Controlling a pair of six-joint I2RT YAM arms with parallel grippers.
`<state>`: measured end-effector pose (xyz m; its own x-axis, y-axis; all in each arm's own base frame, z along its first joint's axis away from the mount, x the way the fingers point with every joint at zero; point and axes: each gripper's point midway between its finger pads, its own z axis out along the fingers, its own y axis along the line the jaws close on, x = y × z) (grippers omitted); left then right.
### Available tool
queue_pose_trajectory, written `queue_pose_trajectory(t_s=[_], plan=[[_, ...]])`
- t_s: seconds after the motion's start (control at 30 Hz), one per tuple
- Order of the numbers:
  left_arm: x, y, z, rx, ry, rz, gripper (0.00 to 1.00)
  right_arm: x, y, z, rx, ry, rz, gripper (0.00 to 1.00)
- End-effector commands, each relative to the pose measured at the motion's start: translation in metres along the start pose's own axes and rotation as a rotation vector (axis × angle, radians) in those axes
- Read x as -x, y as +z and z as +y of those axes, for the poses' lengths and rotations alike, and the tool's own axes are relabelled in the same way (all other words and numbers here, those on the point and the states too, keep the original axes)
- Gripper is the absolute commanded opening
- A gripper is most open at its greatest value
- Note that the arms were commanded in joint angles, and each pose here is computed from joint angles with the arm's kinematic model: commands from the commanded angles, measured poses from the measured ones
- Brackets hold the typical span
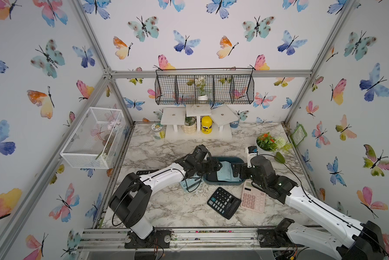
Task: Put the calculator in the storage box
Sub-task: Place the calculator in the storage box, then pick up the calculator at the center of the board.
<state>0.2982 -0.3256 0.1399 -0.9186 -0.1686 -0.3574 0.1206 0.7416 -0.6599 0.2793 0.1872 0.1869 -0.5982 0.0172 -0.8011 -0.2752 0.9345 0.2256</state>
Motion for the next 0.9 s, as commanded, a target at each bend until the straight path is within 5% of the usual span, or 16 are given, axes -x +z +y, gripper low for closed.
queue_pose_trajectory(t_s=[0.0,0.47,0.87], plan=[[0.013,-0.033,0.015,0.128,0.046,-0.096,0.99,-0.003,-0.001,0.012,0.079,-0.044,0.003,0.99],[0.052,-0.123,0.057,0.242,0.045,-0.310,0.99,-0.017,0.010,0.072,0.406,-0.217,0.069,0.99],[0.055,-0.177,0.075,0.257,-0.003,-0.481,0.99,-0.048,0.030,0.118,0.491,-0.617,0.018,0.99]])
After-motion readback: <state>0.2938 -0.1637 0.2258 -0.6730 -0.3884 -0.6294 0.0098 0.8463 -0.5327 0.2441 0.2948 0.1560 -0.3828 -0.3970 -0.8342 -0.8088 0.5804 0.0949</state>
